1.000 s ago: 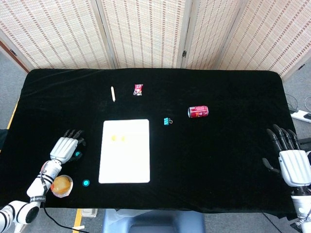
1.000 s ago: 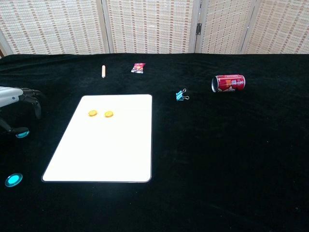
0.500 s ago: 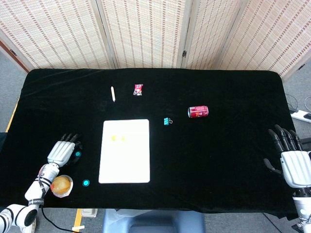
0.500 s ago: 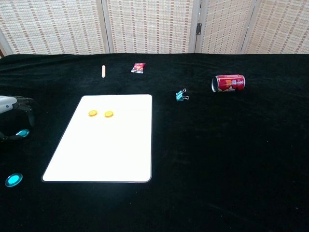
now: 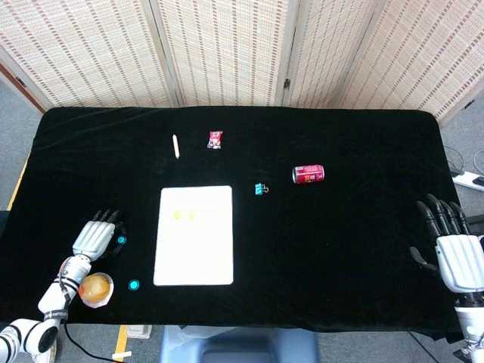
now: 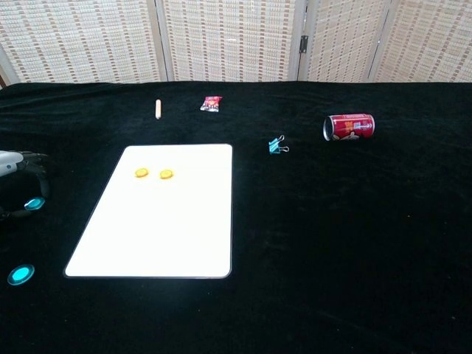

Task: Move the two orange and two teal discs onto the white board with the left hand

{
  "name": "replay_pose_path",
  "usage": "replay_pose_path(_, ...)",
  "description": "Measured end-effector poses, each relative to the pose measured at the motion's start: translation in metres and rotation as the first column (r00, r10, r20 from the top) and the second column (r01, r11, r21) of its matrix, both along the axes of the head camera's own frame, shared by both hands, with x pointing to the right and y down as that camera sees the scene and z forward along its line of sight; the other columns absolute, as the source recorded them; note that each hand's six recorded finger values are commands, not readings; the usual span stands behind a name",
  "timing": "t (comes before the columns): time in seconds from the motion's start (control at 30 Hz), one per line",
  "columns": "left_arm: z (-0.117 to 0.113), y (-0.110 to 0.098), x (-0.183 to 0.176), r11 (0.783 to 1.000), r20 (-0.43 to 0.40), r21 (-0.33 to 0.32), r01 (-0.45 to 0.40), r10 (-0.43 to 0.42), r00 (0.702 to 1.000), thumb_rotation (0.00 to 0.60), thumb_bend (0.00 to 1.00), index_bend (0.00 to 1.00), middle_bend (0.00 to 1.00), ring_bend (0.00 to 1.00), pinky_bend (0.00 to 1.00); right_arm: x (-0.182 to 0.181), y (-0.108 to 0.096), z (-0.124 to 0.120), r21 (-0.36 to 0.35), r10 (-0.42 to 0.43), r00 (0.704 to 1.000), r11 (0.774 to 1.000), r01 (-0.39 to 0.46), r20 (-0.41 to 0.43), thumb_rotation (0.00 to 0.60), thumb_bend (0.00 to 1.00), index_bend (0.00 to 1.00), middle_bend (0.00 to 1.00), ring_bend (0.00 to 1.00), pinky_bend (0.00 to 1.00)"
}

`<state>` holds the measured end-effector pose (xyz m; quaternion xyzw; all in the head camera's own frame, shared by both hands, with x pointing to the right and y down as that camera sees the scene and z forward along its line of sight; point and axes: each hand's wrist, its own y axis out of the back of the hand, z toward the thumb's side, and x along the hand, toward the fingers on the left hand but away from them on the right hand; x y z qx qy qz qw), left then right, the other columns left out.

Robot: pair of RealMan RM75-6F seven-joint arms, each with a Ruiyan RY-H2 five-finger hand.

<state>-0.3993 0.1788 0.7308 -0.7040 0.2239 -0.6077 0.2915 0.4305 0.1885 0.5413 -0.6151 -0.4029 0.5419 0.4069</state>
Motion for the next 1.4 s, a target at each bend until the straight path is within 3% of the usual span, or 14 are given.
replay_pose_path(0.47,0.005,0.003,0.0,1.0,-0.011,-0.01,0.008,-0.008,1.0,0.6,0.4,0.5,0.13,0.0,0.0,-0.001,0.001,-0.001,0.003,-0.001,1.0,1.0,0.001,-0.001,0.6,0.34,0.0,0.03,0.02,0.03)
replay_pose_path(0.73,-0.004,-0.003,0.008,1.0,-0.046,0.009,0.0,0.001,0.999,0.6,0.42,0.52,0.14,0.0,0.0,0.001,0.001,0.0,0.003,0.004,1.0,1.0,-0.004,-0.002,0.6,0.34,0.0,0.03,0.02,0.03)
replay_pose_path(0.93,-0.018,-0.011,0.032,0.999,-0.119,0.032,-0.029,0.032,0.992,0.6,0.42,0.52,0.14,0.0,0.0,0.003,0.0,0.0,0.003,0.008,1.0,1.0,-0.008,-0.003,0.6,0.34,0.0,0.03,0.02,0.03)
replay_pose_path(1.1,-0.026,-0.016,0.068,0.993,-0.174,0.047,-0.105,0.112,0.978,0.6,0.42,0.52,0.14,0.0,0.0,0.005,0.0,0.002,-0.003,0.015,1.0,1.0,-0.015,-0.004,0.6,0.34,0.0,0.03,0.02,0.03)
replay_pose_path(1.4,-0.021,-0.016,0.113,0.979,-0.21,0.035,-0.199,0.202,0.957,0.6,0.42,0.51,0.14,0.0,0.0,0.012,0.002,0.002,-0.006,0.032,0.999,0.999,-0.032,-0.007,0.6,0.34,0.0,0.03,0.02,0.03)
